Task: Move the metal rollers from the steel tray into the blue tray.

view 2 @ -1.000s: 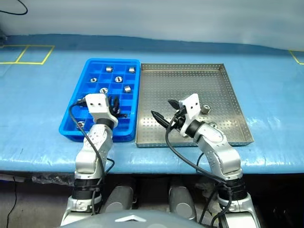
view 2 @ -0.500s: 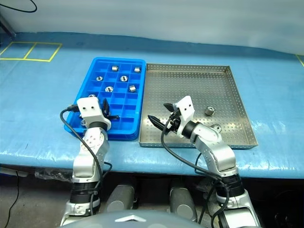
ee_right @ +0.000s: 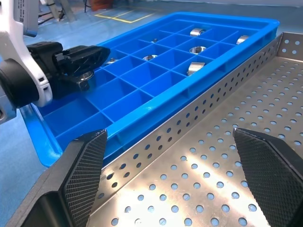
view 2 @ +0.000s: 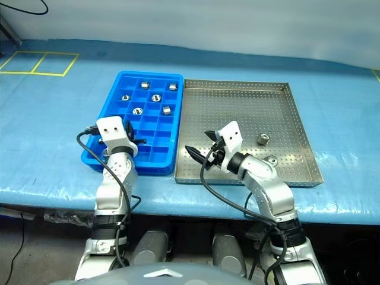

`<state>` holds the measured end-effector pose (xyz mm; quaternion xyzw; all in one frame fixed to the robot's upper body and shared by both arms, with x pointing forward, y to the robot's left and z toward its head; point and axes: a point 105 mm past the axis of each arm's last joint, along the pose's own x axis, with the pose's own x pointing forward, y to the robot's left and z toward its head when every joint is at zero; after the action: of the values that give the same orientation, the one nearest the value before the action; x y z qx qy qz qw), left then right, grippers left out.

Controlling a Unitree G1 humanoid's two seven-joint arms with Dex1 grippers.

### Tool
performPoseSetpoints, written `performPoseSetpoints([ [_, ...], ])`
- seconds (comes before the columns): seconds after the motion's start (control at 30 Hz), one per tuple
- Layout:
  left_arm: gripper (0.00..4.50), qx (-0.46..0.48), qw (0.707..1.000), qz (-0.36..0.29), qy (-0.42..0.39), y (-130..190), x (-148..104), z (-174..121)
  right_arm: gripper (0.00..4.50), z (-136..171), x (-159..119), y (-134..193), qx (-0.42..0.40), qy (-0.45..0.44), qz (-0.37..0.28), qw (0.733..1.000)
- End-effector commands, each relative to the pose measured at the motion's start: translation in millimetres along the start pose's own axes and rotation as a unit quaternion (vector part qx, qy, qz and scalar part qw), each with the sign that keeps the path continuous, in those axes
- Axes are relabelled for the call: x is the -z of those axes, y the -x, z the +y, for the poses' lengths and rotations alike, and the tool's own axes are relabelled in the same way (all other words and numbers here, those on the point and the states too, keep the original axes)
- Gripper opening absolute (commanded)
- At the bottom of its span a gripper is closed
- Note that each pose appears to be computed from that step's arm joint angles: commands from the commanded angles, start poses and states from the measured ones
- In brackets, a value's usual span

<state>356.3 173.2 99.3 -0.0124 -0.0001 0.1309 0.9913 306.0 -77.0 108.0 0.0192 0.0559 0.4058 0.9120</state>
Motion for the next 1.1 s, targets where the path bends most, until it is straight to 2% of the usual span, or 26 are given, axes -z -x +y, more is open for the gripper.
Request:
performPoseSetpoints([
  [0.03, 0.68, -0.018, 0.999, -0.027, 0.002, -5.3, -14.2, 5.3, 4.50, 5.0, -10.3, 0.3, -0.009, 0.015, -0.015, 1.000],
  [0.57, 0.68, -0.007, 1.000, -0.014, 0.002, -5.9, -7.8, 2.5, 4.50, 4.6, -9.3, 0.6, -0.005, 0.021, -0.011, 1.000],
  [0.83, 3.31, 0.018, 0.999, -0.029, -0.004, -6.0, -15.6, -7.2, 4.50, 3.7, -7.9, 1.4, 0.000, 0.019, -0.011, 1.000],
  [1.0, 3.31, 0.096, 0.991, -0.089, -0.003, 5.4, -40.4, -35.7, 4.50, 3.2, -7.4, 2.1, 0.002, 0.018, -0.010, 1.000],
  [1.1, 3.31, 0.108, 0.989, -0.098, -0.010, 8.3, -44.9, -43.0, 4.50, 2.6, -7.4, 2.0, 0.003, 0.019, -0.010, 1.000],
])
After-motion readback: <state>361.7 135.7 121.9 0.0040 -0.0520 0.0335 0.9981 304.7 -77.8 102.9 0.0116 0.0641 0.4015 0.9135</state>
